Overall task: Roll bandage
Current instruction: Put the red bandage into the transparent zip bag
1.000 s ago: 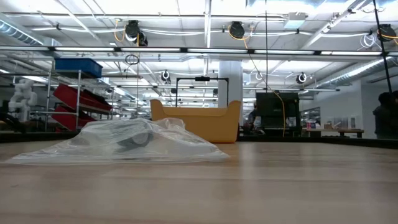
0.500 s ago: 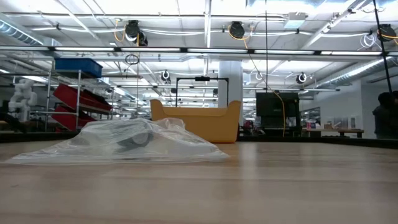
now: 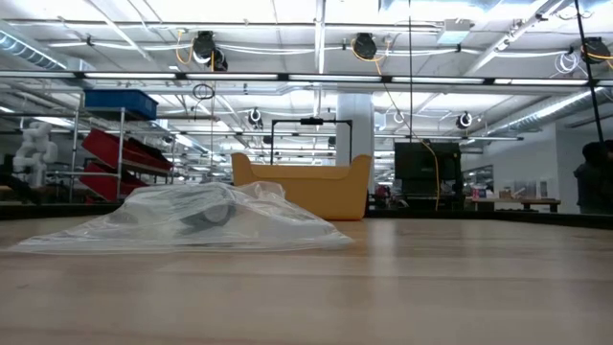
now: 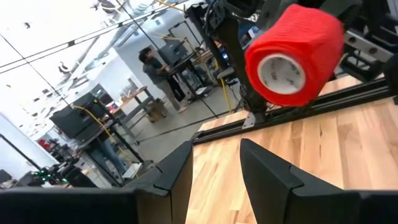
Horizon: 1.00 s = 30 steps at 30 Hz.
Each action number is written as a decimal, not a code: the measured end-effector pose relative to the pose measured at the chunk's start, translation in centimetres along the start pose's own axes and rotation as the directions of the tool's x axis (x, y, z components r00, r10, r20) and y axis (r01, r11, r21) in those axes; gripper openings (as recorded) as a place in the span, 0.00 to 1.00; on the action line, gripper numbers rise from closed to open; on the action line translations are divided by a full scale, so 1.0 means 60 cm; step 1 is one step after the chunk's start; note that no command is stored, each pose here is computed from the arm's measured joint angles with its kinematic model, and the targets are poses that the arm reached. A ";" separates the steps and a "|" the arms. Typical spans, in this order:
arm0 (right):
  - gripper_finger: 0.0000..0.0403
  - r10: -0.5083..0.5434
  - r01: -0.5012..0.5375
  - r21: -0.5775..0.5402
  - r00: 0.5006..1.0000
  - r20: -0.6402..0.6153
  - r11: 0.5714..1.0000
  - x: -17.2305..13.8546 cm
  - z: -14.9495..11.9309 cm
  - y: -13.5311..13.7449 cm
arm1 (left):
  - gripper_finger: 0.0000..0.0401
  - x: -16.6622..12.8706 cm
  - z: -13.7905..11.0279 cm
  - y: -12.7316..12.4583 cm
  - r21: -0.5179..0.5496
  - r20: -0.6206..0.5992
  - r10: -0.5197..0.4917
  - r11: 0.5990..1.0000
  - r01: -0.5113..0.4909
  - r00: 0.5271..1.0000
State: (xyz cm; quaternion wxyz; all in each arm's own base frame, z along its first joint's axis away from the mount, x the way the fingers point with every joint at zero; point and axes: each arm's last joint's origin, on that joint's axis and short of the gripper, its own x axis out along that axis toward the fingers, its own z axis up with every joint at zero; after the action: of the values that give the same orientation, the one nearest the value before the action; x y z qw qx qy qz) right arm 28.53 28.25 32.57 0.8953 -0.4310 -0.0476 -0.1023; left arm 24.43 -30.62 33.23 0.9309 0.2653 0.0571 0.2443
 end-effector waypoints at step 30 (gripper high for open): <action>0.10 -0.033 0.042 0.085 0.994 -0.106 0.995 -0.112 0.063 -0.060 | 0.36 0.189 -0.260 -0.110 -0.249 -0.557 -0.478 0.876 0.413 0.679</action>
State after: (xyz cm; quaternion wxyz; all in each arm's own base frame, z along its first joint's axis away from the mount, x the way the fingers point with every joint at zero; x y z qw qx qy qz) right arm 21.21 29.96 36.51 0.9124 -0.3846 -0.0134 -0.1395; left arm 33.43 -22.73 16.76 0.9065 0.1034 0.4006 0.0843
